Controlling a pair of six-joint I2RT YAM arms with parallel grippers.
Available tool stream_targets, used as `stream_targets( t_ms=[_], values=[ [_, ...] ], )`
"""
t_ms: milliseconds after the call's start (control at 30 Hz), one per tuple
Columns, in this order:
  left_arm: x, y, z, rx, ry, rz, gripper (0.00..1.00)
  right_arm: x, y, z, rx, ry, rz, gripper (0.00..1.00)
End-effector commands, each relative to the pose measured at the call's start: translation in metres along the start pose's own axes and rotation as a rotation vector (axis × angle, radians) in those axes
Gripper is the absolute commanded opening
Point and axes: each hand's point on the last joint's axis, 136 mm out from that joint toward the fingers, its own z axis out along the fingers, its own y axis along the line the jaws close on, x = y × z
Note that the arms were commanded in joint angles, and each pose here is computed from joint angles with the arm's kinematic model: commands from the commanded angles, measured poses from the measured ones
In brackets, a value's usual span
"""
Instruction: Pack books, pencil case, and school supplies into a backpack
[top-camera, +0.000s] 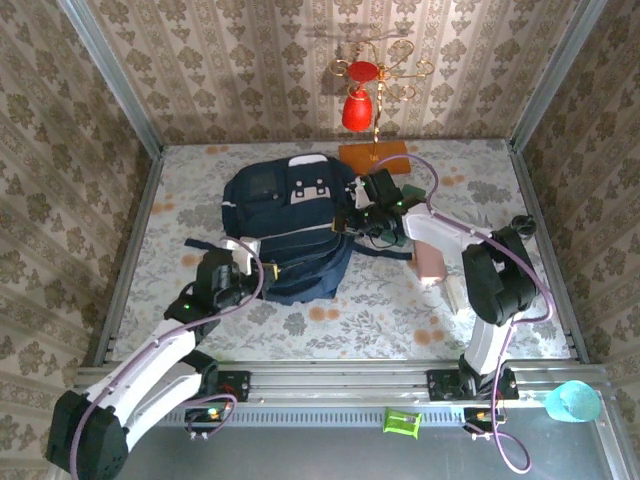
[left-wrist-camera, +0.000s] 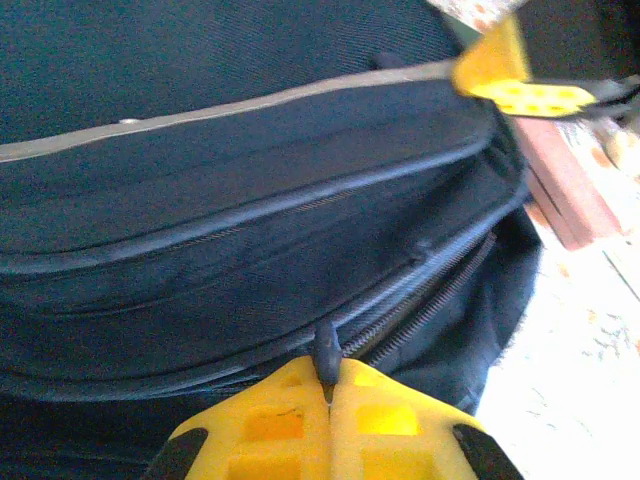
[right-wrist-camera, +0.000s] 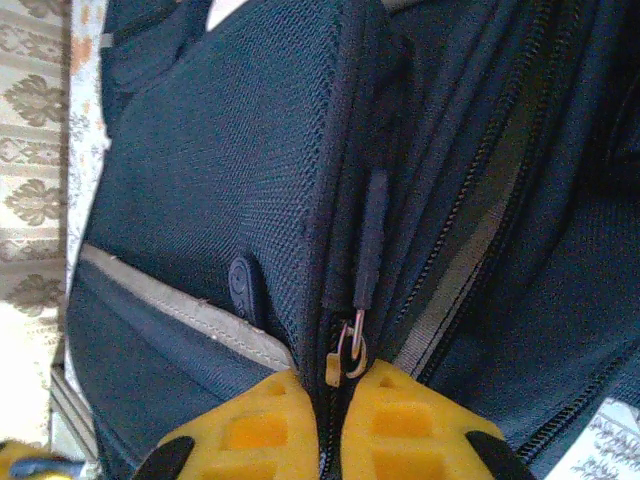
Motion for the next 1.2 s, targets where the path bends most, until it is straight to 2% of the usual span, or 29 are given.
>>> stream_targets(
  t_ms=[0,233,300,500,667,767,933,1167],
  values=[
    [-0.029,-0.043,-0.006,0.15,-0.078,0.061,0.0,-0.016,0.003,-0.002,0.014,-0.024,-0.067,0.17],
    [-0.03,-0.053,0.0,0.178,-0.083,0.064,0.0,0.013,0.006,-0.026,-0.005,-0.051,-0.034,0.49],
    [-0.031,-0.056,0.001,0.19,-0.082,0.068,0.0,0.026,0.011,-0.031,-0.009,-0.057,-0.032,0.55],
    [-0.032,-0.064,0.005,0.208,-0.072,0.094,0.0,0.048,0.02,-0.053,0.098,-0.143,-0.114,0.59],
    [-0.032,-0.066,0.006,0.204,-0.072,0.104,0.0,0.069,0.038,-0.051,0.118,-0.142,-0.166,0.59],
    [-0.032,-0.067,0.006,0.208,-0.074,0.108,0.0,0.079,0.049,-0.041,0.053,-0.132,-0.075,0.6],
    [-0.029,-0.069,0.008,0.211,-0.078,0.124,0.0,0.09,0.062,-0.026,-0.097,-0.166,0.176,0.61],
    [-0.023,-0.074,0.008,0.24,-0.073,0.163,0.0,0.091,0.052,-0.011,-0.072,-0.21,0.27,0.64]
  ],
)
